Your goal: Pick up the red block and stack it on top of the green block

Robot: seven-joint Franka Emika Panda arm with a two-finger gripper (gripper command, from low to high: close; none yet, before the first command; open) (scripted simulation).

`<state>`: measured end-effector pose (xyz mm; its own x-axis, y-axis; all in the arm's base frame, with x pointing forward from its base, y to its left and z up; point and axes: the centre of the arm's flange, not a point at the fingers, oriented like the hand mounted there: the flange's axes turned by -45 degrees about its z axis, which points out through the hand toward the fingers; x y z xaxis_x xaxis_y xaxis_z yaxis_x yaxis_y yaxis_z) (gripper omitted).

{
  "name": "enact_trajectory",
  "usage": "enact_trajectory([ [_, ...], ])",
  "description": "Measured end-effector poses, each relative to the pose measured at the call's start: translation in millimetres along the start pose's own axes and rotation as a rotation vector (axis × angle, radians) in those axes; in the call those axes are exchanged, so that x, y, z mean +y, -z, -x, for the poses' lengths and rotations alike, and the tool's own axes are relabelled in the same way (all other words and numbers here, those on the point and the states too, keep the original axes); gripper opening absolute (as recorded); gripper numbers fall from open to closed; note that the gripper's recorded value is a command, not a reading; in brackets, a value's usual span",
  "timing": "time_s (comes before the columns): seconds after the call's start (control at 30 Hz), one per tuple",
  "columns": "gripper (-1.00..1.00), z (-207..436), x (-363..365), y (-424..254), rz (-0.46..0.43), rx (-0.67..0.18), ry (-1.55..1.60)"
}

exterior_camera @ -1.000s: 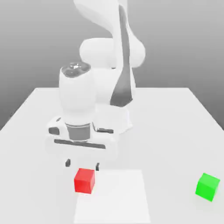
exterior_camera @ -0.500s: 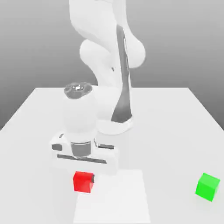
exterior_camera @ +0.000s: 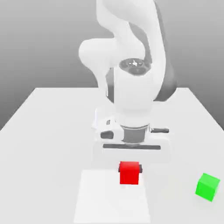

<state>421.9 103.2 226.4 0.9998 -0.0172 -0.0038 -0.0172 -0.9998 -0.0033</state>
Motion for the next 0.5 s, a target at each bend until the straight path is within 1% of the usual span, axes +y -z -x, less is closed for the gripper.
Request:
enact_trajectory([
  [0.17,-1.00,8.9,-90.8,9.2,0.001,0.001,0.057],
  [0.3,-1.00,29.8,-162.2,17.1,0.002,0.003,0.099],
  [0.37,-1.00,35.3,-179.6,7.5,0.002,0.005,0.107],
  [0.47,-1.00,36.7,-184.7,-26.9,0.002,0.006,0.108],
  [0.5,1.00,37.6,-184.9,-38.4,0.002,0.005,0.109],
])
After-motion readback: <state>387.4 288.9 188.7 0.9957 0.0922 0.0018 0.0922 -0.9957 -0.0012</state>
